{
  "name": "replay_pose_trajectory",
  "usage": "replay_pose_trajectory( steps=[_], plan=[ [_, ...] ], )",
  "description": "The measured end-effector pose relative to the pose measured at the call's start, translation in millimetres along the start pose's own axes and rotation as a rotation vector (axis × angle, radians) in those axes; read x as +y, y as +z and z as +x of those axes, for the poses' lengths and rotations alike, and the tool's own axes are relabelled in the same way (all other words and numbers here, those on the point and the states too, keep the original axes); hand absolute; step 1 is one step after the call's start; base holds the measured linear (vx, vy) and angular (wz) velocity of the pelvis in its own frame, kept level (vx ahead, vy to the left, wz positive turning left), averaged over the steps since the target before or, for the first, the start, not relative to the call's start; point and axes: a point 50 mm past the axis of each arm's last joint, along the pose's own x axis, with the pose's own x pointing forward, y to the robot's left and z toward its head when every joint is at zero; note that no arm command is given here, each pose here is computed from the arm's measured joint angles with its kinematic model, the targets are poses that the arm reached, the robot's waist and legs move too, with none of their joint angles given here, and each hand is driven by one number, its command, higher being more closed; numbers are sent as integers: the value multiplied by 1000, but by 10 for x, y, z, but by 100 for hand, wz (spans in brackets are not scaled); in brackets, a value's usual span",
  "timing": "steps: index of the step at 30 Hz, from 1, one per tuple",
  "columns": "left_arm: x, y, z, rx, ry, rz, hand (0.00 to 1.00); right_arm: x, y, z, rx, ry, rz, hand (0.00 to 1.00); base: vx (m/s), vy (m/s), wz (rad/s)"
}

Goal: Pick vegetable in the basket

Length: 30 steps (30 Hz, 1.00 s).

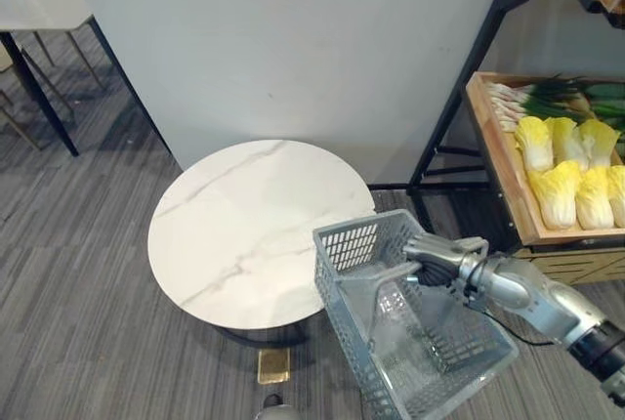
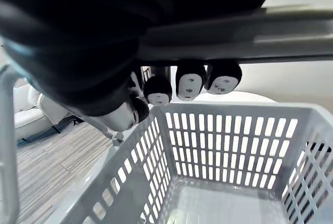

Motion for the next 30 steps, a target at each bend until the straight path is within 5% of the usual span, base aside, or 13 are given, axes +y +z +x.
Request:
replay_pose_trajectory(
  steps=[14,21,30],
  plan=[
    [-4,-125,-21,47,-7,116,0,384,-293,-551,316,-123,173,100,-18,79,-34],
    [73,65,39,26,52,33,0,265,-192,-234,240,-264,182,100,-142,133,-173],
    [-49,181,49,-4,31,10,0,325,-138,8,173,-193,185,100,-69,-71,-100]
  ],
)
